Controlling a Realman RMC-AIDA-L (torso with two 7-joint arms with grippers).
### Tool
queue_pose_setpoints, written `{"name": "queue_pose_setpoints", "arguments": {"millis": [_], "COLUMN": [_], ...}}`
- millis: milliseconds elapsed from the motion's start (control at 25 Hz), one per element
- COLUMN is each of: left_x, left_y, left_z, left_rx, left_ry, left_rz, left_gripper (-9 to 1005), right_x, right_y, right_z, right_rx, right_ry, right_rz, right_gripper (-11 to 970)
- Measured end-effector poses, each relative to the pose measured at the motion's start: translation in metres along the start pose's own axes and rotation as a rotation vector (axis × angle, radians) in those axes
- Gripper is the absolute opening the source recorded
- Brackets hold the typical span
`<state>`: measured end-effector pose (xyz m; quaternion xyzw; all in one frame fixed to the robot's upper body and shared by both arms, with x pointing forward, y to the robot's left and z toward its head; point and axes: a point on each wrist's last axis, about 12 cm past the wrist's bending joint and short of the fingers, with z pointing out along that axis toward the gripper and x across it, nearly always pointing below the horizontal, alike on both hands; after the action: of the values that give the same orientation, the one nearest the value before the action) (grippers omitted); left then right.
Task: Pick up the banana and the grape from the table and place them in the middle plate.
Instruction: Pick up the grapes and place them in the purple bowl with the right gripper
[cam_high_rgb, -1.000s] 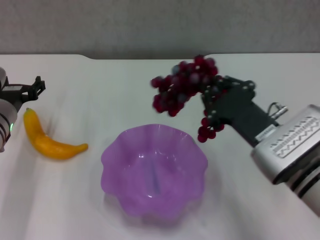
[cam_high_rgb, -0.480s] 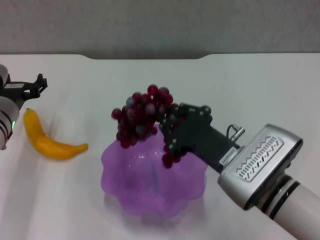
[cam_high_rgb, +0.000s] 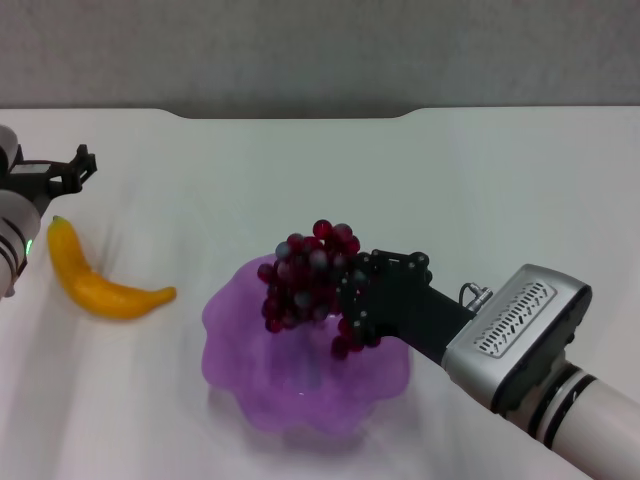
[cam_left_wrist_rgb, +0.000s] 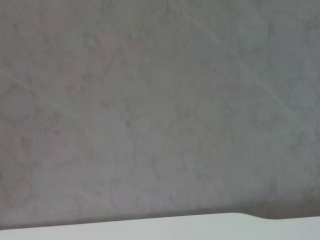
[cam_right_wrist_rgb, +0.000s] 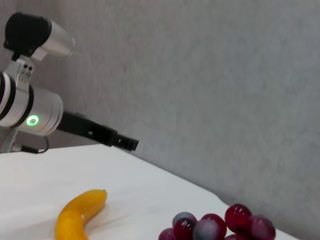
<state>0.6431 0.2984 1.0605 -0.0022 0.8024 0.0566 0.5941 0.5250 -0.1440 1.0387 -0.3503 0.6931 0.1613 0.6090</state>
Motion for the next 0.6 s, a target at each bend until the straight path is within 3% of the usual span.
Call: {"name": "queue_pose_setpoints", "arguments": {"millis": [480,600], "left_x": [-0.0027,-0.0021], "left_y": [-0.0018,-0.0021], "left_z": [0.0010,0.0009], "left_rx": [0.003,0.004], "left_ry": [-0.009,-0.006], "left_rz": [-0.004,-0.005], "left_gripper": [894,894], "right_x": [0.0014,0.0005], "right_y": [-0.0030,-0.0044], "right_z": [0.0049,0.0044], "right_rx": [-0.016,-0.014], "right_ry": [0.011,-0.002], "right_rz": [0.003,0.001], "right_gripper": [175,287]}}
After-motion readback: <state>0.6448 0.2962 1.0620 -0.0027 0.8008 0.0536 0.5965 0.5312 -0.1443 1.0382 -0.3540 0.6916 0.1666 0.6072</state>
